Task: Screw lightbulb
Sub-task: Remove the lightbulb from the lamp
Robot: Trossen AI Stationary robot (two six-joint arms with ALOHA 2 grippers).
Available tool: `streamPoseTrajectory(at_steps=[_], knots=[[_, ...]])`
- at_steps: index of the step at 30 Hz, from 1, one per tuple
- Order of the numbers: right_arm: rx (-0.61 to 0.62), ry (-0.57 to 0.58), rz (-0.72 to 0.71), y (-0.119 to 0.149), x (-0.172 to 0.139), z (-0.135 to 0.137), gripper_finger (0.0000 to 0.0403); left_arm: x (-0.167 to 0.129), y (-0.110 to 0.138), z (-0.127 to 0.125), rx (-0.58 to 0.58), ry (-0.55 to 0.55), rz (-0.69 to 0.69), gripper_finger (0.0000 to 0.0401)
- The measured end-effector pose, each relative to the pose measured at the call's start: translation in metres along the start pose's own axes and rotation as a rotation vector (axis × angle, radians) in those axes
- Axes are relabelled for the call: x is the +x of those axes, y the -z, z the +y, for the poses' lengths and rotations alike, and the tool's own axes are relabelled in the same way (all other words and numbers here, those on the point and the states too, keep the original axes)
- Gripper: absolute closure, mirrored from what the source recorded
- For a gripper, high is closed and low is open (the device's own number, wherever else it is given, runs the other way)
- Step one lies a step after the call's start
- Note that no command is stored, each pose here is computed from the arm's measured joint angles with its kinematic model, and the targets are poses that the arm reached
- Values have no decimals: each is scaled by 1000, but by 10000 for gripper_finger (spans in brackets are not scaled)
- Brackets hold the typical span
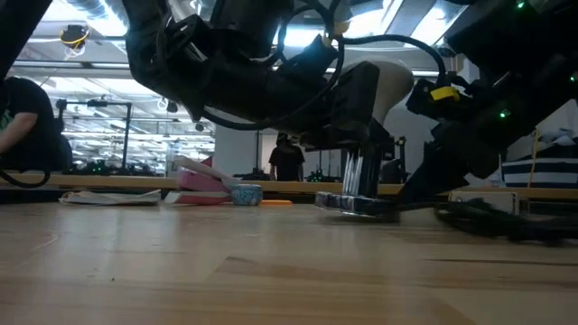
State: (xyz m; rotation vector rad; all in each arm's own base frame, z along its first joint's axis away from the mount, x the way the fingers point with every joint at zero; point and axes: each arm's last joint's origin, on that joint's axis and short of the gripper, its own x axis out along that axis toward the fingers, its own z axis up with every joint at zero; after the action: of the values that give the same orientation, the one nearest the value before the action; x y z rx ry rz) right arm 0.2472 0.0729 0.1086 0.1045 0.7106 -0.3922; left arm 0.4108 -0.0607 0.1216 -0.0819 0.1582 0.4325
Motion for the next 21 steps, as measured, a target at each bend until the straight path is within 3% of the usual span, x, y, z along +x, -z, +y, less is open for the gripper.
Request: streamPoseTrajectory(at_steps=[11,17,21], knots=[[79,-125,-87,-12,-1,9,343,9,-2,14,-4,-41,2,248],[31,-97,-67,-11,-4,6,343,10,-2,16,-1,-45,1,248],[1,0,-56,-13,-15,-3,343,6,-2,10,-20,-29,0,248]])
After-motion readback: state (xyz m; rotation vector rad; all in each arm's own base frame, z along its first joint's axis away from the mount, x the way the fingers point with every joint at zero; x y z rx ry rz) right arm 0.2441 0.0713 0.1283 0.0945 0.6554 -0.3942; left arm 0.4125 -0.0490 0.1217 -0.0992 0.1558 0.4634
